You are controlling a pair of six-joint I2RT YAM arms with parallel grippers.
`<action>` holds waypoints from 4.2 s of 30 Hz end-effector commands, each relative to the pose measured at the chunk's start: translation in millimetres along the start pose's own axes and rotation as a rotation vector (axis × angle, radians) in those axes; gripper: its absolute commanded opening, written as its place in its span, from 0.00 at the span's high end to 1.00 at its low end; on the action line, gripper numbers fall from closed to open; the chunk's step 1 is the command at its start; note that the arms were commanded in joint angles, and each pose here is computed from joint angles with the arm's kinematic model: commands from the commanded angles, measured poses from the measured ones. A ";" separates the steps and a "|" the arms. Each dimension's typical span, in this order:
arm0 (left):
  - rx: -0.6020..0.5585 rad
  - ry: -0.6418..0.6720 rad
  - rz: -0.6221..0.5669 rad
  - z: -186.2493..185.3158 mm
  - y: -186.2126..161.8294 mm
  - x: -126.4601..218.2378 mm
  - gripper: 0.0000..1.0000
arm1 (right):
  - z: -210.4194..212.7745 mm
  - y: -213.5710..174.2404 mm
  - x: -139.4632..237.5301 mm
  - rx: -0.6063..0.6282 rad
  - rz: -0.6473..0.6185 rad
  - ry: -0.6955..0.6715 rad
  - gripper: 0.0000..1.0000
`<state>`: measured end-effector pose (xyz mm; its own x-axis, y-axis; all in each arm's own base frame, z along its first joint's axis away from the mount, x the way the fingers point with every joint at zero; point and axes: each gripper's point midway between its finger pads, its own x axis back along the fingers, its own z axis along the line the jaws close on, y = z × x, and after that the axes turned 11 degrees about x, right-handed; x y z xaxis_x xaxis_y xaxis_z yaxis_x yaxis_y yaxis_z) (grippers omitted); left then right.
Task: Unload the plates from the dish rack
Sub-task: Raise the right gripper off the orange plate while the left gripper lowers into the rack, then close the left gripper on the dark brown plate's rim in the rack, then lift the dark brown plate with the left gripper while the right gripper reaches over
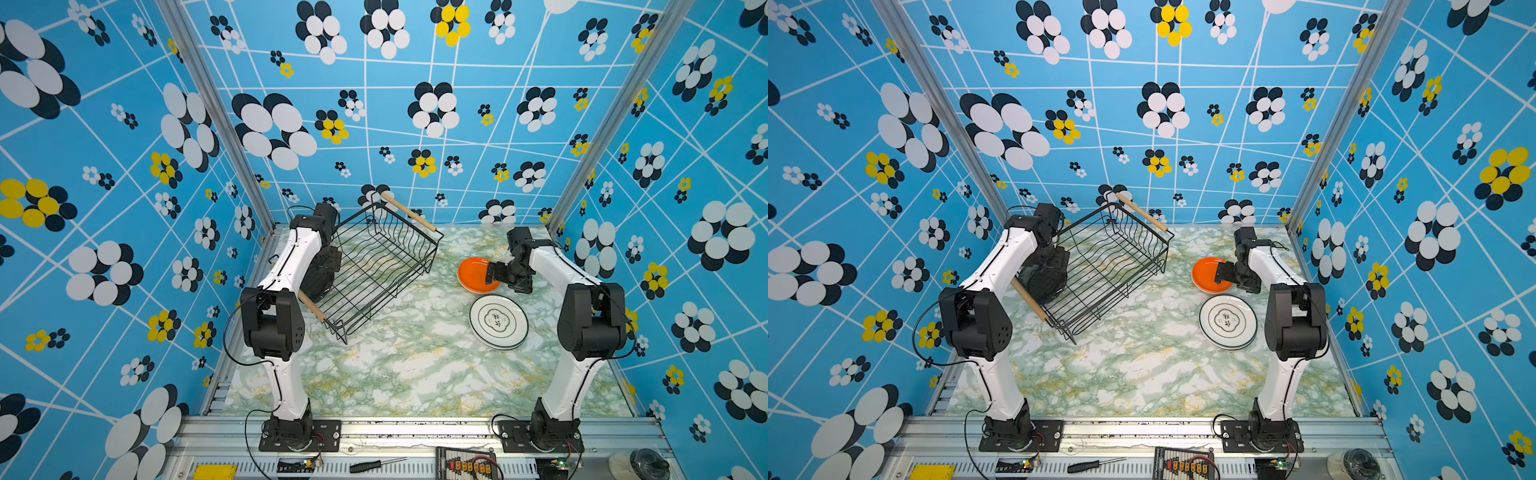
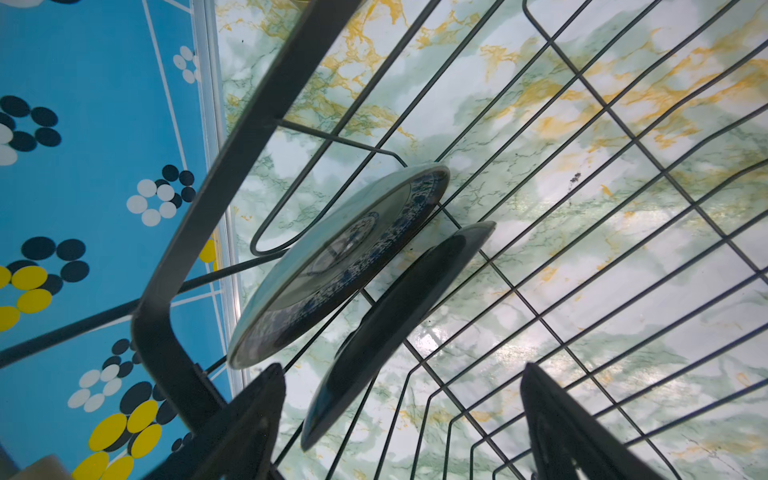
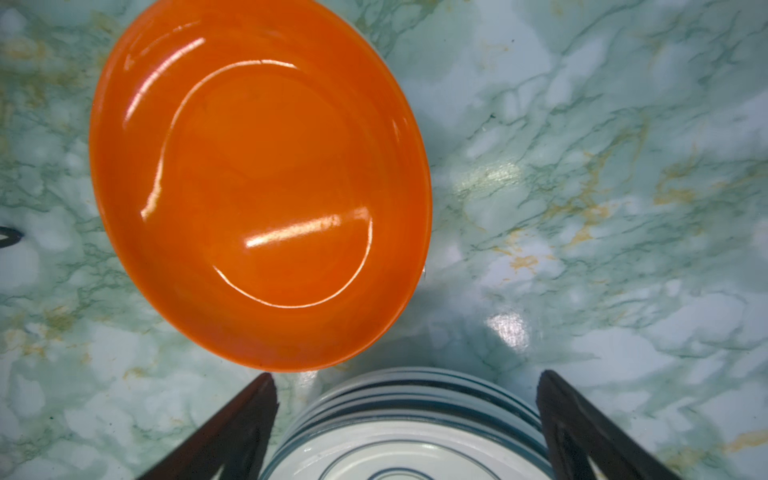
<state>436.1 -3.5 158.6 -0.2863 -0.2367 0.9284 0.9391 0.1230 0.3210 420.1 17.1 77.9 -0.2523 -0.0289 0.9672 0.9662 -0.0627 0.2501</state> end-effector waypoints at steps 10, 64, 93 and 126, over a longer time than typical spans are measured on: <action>-0.086 0.009 0.032 11.4 -4.0 -29.1 0.27 | -8.6 -4.8 15.4 -0.003 -0.037 0.036 0.01; -0.110 0.064 0.166 29.9 -61.8 -31.0 1.00 | -11.8 -4.8 23.9 -0.025 -0.068 0.081 0.01; -0.015 -0.042 0.069 11.2 -77.8 39.9 1.00 | -4.2 -4.5 33.0 -0.033 -0.086 0.127 0.01; 0.543 -1.138 -0.254 -196.1 -0.3 225.4 1.00 | 154.8 21.4 194.3 -0.026 -0.456 1.004 0.01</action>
<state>395.5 -226.9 304.8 -0.6504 0.5469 0.5271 0.7516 0.5638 0.3424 405.8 138.7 241.0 -0.5414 -0.7181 0.4373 0.8019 -0.2849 0.5251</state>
